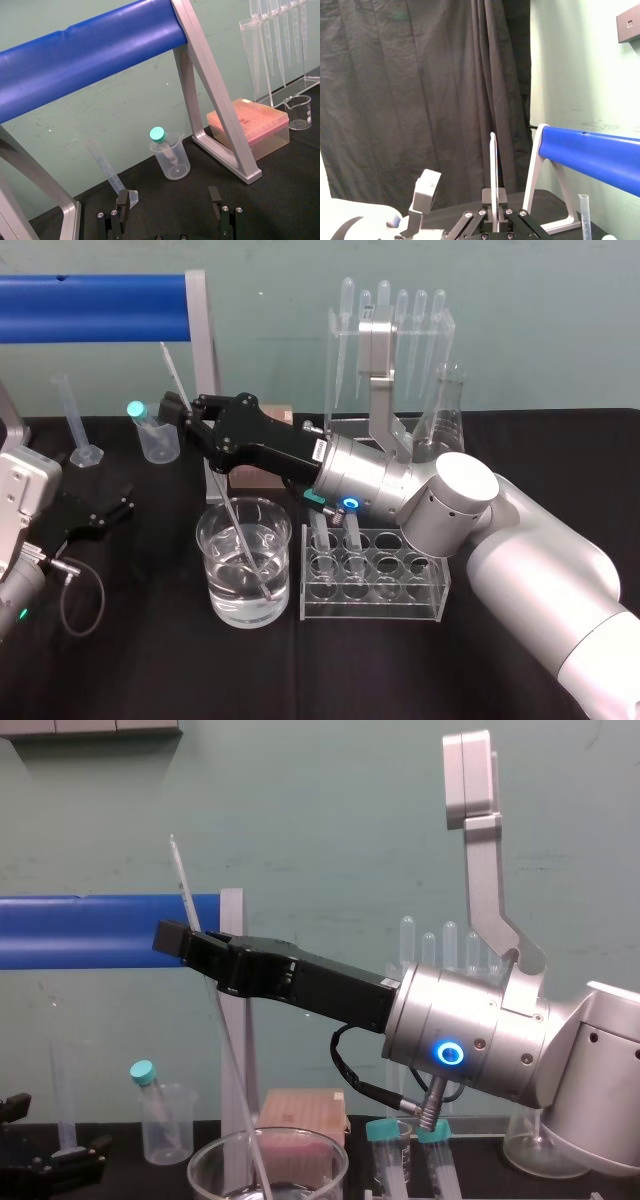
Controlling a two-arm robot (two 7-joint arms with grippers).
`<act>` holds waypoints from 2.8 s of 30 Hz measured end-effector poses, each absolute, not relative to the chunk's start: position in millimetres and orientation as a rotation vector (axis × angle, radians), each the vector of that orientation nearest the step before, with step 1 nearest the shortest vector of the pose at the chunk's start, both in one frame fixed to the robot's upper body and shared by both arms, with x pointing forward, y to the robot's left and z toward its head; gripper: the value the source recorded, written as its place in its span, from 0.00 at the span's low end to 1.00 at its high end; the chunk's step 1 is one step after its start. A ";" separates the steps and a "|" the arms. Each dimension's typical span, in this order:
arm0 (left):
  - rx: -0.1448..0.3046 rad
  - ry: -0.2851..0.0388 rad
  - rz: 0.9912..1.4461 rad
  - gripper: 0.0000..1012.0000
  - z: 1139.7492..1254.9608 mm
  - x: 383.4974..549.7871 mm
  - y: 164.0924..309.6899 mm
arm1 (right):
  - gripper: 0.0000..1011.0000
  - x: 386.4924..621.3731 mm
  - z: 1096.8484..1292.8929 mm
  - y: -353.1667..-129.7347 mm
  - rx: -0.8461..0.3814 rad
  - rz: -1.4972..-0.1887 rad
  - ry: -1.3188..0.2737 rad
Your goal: Hold the thermometer with one hand and immerse one end into the beaker, then reinsert it into the test tube rack.
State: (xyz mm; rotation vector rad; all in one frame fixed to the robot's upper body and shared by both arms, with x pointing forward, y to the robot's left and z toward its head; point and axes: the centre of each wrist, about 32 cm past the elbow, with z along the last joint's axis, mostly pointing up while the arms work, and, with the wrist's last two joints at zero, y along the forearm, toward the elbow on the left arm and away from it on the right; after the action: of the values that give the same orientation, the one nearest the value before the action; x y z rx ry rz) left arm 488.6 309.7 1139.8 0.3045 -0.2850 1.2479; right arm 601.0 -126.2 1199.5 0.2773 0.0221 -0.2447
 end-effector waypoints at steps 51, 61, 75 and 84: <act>0.304 -0.285 1.248 1.00 1139.8 488.6 309.7 | 0.06 601.3 1199.6 -126.4 0.279 -0.246 0.022; 0.305 -0.285 1.248 1.00 1139.7 488.6 309.7 | 0.06 601.3 1199.6 -126.5 0.279 -0.246 0.022; 0.304 -0.285 1.248 1.00 1139.8 488.6 309.7 | 0.06 601.3 1199.6 -126.4 0.279 -0.246 0.022; 0.304 -0.285 1.248 1.00 1139.8 488.6 309.7 | 0.06 601.3 1199.6 -126.4 0.279 -0.246 0.022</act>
State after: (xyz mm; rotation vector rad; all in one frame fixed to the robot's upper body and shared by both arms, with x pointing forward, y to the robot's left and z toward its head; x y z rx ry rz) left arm 488.6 309.7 1139.8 0.3045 -0.2851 1.2480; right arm 601.3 -126.4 1199.6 0.2787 0.0215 -0.2463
